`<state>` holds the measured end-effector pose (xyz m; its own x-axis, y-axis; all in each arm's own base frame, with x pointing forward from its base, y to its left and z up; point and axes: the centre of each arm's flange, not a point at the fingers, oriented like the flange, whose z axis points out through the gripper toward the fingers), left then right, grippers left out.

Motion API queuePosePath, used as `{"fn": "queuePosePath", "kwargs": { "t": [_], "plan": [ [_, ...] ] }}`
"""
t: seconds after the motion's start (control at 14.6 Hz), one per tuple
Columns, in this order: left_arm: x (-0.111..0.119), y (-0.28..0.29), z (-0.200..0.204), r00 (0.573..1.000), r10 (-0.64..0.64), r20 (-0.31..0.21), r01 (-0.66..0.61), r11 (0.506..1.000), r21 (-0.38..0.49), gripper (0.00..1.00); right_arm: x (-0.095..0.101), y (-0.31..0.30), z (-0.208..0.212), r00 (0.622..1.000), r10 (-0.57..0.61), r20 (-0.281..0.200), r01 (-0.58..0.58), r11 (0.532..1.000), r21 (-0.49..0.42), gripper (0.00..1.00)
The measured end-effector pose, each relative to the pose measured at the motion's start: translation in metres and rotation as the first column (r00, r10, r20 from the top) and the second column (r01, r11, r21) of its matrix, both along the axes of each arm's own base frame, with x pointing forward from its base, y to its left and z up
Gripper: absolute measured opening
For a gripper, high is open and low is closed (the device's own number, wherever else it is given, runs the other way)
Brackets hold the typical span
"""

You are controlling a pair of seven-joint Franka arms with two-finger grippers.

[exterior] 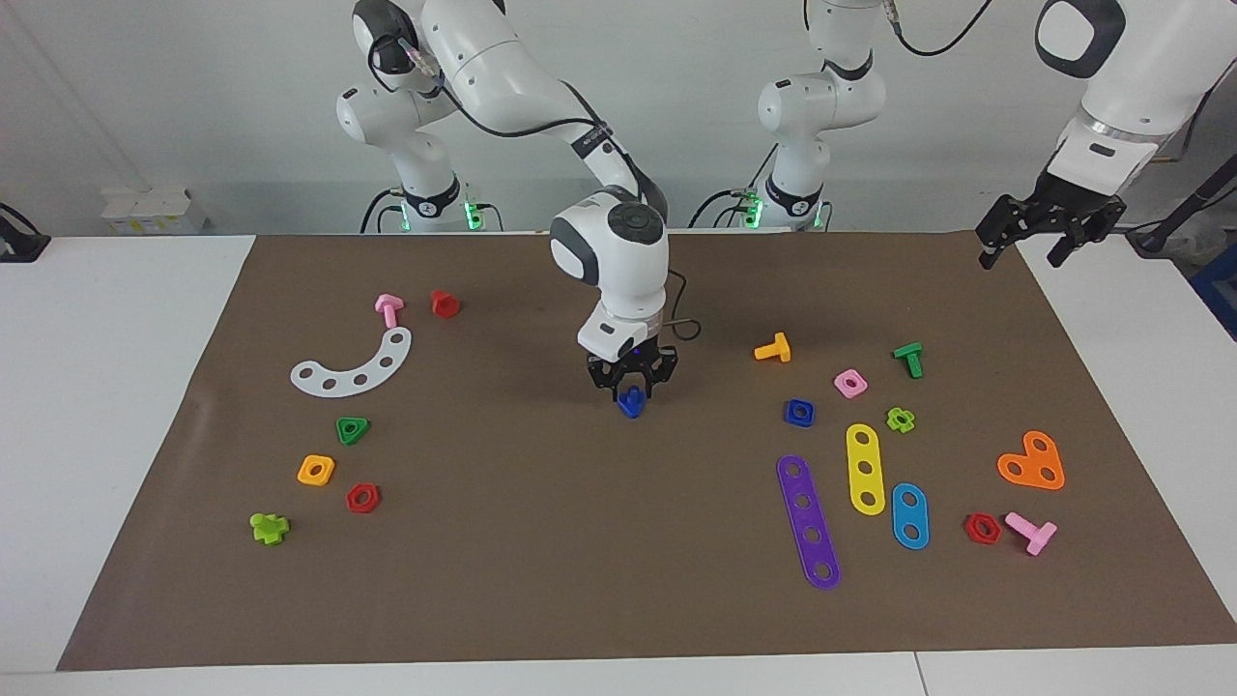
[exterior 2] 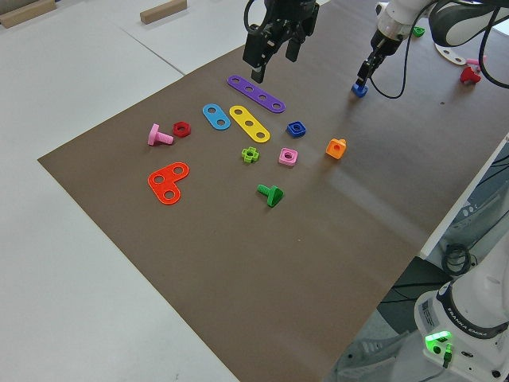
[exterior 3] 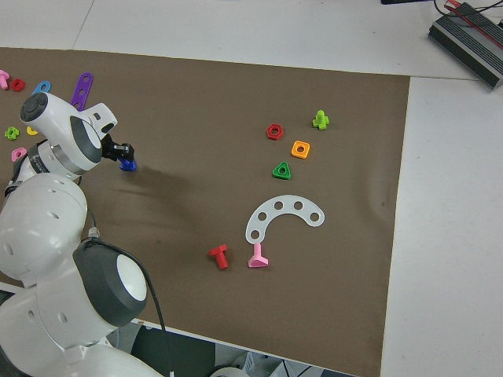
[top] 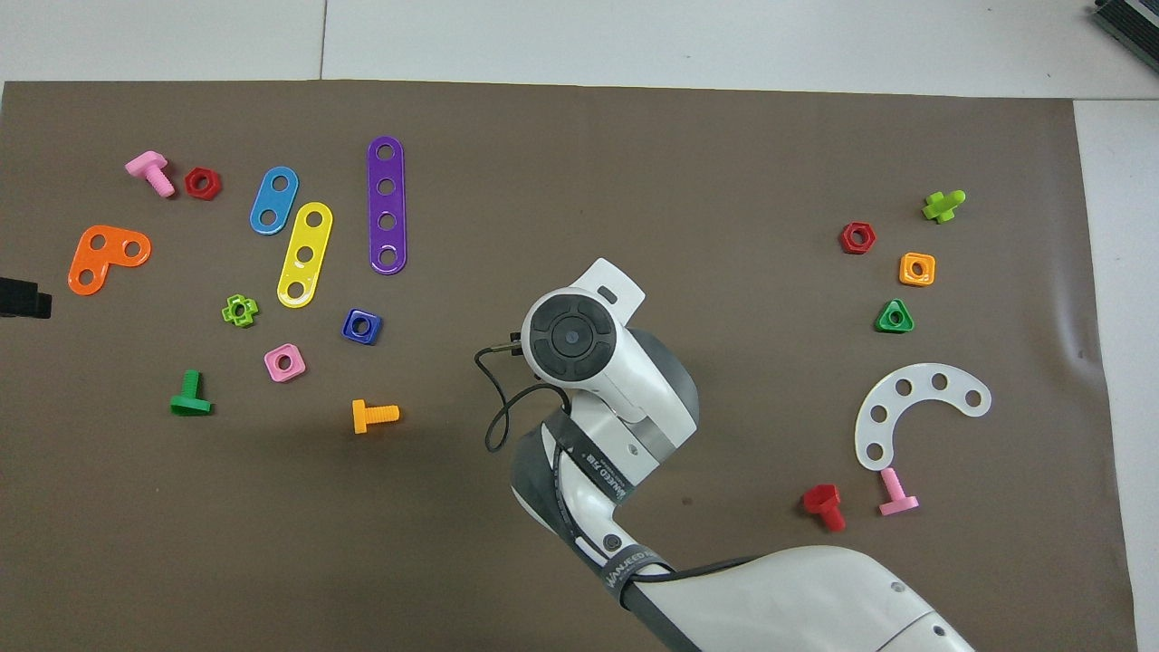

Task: Unscrew and place screws in storage area
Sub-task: 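Carry the blue bolt with the right gripper toward the green triangle nut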

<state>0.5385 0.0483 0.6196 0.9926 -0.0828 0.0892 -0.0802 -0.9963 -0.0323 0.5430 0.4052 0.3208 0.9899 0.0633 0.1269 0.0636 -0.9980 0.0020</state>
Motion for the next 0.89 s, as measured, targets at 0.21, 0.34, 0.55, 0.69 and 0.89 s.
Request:
{"fn": "queuePosePath", "kwargs": {
  "t": [0.21, 0.34, 0.55, 0.69, 0.89],
  "plan": [
    [0.007, -0.015, 0.001, 1.0, -0.023, 0.006, 0.023, 1.0, 0.004, 1.0, -0.006, 0.007, -0.001, 1.0, -0.009, -0.002, 0.009, 1.0, 0.002, 0.31],
    [0.009, -0.028, -0.003, 1.0, -0.016, -0.001, 0.016, 1.0, 0.0, 1.0, -0.008, 0.009, -0.001, 1.0, -0.021, -0.002, 0.021, 1.0, 0.003, 0.19],
    [0.01, -0.036, -0.004, 1.0, -0.009, -0.003, 0.009, 1.0, -0.002, 1.0, -0.004, 0.004, 0.005, 0.999, -0.053, 0.007, 0.053, 0.999, 0.01, 0.19],
    [0.01, -0.036, -0.004, 1.0, -0.008, -0.003, 0.008, 1.0, -0.002, 1.0, 0.011, -0.016, 0.023, 0.995, -0.096, 0.029, 0.095, 0.995, 0.025, 0.19],
    [0.01, -0.035, 0.0, 1.0, -0.006, 0.005, 0.006, 1.0, -0.002, 1.0, 0.034, -0.078, 0.04, 0.981, -0.19, 0.035, 0.189, 0.982, 0.028, 0.19]
  ]
}}
